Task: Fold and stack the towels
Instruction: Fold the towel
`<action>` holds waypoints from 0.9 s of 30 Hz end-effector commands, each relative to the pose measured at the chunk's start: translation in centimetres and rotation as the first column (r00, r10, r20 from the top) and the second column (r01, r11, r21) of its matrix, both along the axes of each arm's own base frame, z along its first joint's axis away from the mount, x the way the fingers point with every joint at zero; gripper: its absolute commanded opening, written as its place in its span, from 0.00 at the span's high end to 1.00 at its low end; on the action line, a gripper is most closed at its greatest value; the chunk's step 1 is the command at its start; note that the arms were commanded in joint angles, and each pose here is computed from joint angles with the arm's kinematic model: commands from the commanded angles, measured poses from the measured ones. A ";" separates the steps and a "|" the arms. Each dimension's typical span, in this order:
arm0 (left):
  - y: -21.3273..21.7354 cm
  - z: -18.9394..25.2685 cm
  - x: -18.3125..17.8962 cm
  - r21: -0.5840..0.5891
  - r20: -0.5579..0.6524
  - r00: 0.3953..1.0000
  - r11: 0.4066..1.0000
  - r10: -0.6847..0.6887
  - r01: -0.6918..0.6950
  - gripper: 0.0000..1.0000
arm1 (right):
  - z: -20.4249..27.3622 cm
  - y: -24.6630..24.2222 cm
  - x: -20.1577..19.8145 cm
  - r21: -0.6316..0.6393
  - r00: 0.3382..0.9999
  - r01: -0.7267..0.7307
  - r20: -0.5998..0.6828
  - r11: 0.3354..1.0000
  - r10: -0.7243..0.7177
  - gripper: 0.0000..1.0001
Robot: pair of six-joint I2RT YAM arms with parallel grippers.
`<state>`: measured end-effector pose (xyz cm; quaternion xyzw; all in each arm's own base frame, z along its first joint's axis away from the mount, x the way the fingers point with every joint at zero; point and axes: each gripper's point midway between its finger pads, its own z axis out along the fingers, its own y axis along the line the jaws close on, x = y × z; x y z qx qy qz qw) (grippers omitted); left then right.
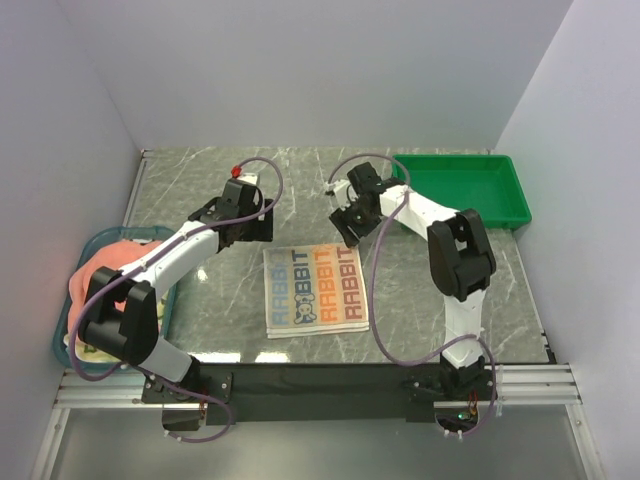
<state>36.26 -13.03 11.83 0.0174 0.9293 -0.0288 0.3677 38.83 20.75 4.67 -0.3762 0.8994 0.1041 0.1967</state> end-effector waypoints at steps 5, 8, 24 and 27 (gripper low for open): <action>0.8 2.0 1.2 0.030 0.076 0.997 0.999 0.032 -0.034 0.06 | 0.1 0.4 0.0 0.007 0.992 -0.114 -0.052 0.993 0.114 0.38; 1.0 1.8 1.3 0.043 0.071 0.997 0.998 0.039 -0.042 0.06 | -0.5 0.3 -0.2 -0.003 0.990 -0.122 -0.076 0.992 0.122 0.42; 1.0 1.1 1.4 0.055 0.046 0.998 0.998 0.038 -0.040 0.07 | -3.8 0.6 -1.4 -0.022 0.980 -0.149 -0.140 0.989 0.145 0.56; 0.8 1.0 1.4 0.055 0.042 0.999 0.998 0.031 -0.033 0.07 | -4.7 0.6 -2.3 -0.040 0.976 -0.154 -0.161 0.987 0.146 0.57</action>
